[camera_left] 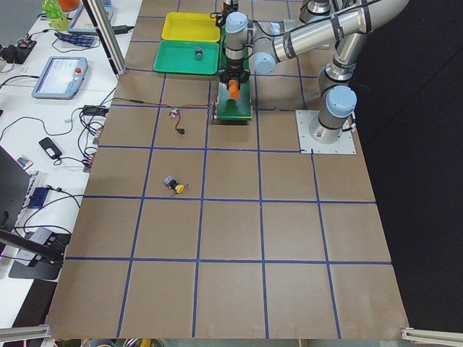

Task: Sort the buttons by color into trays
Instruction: 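Release the battery on the belt while the right grasps a green button, then carry the green button into the green tray with right while left returns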

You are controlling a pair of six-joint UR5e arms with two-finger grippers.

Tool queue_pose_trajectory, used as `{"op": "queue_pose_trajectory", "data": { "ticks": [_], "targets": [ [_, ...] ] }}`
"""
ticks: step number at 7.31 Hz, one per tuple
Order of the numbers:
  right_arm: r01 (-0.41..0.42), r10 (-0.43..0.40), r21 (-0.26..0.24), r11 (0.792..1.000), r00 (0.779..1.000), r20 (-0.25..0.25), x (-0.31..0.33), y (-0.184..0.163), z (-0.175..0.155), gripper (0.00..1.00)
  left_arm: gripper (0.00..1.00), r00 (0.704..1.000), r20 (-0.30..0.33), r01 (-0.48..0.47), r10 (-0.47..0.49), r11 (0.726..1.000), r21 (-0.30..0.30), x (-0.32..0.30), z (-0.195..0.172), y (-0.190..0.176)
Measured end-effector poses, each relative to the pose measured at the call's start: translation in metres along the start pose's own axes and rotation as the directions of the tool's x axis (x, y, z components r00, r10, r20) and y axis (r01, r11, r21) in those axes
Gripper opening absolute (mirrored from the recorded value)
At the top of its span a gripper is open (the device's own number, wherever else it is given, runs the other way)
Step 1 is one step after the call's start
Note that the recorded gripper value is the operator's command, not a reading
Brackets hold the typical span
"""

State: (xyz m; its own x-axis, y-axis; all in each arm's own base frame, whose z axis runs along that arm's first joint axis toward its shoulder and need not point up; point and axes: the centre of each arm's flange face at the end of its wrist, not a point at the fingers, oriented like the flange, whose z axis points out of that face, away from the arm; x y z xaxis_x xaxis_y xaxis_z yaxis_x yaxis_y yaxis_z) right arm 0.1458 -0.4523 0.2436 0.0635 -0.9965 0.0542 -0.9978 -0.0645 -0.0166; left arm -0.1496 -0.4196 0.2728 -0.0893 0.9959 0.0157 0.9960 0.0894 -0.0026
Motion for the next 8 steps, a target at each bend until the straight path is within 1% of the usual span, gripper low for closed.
{"op": "queue_pose_trajectory", "data": {
  "ticks": [2, 3, 4, 5, 6, 7, 8],
  "targets": [
    [0.025, -0.025, 0.003, 1.0, 1.0, -0.003, -0.003, -0.018, 0.0, 1.0, 1.0, 1.0, 0.002, 0.016, -0.016, 0.999, 0.028, 0.002, 0.003, 0.001],
    [0.044, -0.044, 0.005, 0.999, 0.999, -0.005, -0.006, -0.029, 0.0, 0.99, 1.0, 1.0, 0.021, 0.015, -0.015, 0.999, 0.042, -0.002, -0.006, 0.002],
    [0.059, -0.059, 0.006, 0.998, 0.998, -0.007, -0.008, -0.039, 0.0, 0.91, 1.0, 0.998, 0.052, 0.021, -0.023, 0.998, 0.051, -0.008, -0.021, 0.003],
    [0.064, -0.064, 0.006, 0.998, 0.998, -0.008, -0.01, -0.044, 0.001, 0.68, 1.0, 0.994, 0.081, 0.073, -0.077, 0.996, 0.059, -0.019, -0.039, 0.014],
    [0.068, -0.068, 0.007, 0.998, 0.998, -0.007, -0.01, -0.046, 0.001, 0.38, 1.0, 0.978, 0.098, 0.176, -0.182, 0.982, 0.066, -0.036, -0.05, 0.049],
    [0.072, -0.072, 0.006, 0.997, 0.997, -0.006, -0.01, -0.047, 0.003, 0.26, 1.0, 0.943, 0.105, 0.311, -0.317, 0.948, 0.073, -0.057, -0.057, 0.105],
    [0.072, -0.072, 0.003, 0.997, 0.997, -0.006, -0.008, -0.047, 0.003, 0.26, 1.0, 0.884, 0.104, 0.449, -0.455, 0.89, 0.075, -0.078, -0.064, 0.165]
  ]
}}
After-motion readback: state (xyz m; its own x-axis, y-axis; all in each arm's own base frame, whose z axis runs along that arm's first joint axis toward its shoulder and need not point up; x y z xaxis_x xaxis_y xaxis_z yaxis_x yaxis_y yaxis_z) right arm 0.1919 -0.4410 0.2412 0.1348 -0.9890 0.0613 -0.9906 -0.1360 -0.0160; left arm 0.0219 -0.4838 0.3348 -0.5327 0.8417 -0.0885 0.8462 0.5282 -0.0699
